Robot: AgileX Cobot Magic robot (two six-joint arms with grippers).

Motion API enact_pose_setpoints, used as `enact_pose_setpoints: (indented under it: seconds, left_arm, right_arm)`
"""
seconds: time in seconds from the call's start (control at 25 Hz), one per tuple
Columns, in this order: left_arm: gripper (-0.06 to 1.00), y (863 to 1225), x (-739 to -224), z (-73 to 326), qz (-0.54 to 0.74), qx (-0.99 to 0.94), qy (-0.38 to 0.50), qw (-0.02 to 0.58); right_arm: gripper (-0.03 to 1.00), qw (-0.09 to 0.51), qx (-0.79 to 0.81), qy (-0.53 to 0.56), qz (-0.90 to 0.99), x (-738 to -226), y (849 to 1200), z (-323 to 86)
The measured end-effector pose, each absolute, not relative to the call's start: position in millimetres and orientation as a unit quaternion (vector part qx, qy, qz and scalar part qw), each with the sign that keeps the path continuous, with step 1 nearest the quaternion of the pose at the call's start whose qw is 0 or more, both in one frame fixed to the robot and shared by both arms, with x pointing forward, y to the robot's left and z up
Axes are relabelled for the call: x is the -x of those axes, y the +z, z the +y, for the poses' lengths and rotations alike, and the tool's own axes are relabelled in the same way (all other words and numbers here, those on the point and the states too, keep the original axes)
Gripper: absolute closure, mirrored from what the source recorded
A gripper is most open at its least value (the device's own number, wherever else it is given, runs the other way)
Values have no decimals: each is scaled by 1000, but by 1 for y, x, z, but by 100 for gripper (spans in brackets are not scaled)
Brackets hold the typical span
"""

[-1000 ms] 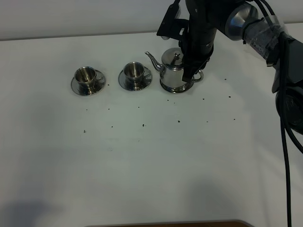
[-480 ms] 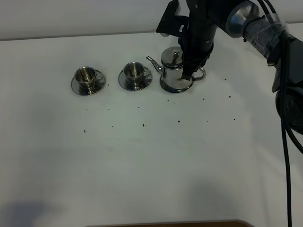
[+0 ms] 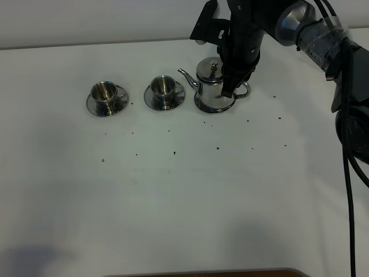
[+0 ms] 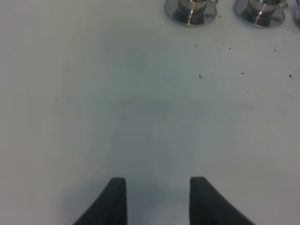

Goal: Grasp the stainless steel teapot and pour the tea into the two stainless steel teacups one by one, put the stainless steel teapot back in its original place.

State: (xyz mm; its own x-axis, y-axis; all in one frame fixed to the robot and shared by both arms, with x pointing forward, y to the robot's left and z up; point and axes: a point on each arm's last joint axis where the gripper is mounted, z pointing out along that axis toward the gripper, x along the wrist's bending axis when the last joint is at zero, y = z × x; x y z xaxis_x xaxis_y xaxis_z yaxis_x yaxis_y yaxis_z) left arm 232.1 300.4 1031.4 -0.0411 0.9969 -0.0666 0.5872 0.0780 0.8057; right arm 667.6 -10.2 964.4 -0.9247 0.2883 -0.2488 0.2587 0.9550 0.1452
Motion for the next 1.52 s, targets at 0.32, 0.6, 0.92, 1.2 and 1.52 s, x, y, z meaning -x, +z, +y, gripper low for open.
enact_pose_setpoints:
  seconds: [0.32,0.6,0.92,1.2,1.52]
  left_arm:
    - [56,1031,-232,300,654,-606,306,335]
    - [56,1031,-232,300,654,-606,306,335]
    - [56,1031,-232,300,654,-606,306,335]
    - [56,1031,-232,300,654,-606,306,335]
    - [56,1031,-232,300,653,-606,306,335]
  right_arm:
    - [74,121,-156,66,978,-673,962,-17]
    - [74,112,-159,66,979,-675,953,-18]
    - [74,109,-160,70,979,-674,952,-17]
    - [58,105,-153,66,981,-674,949,-17]
    - [53,105,-148,65,981,-674,949,-17]
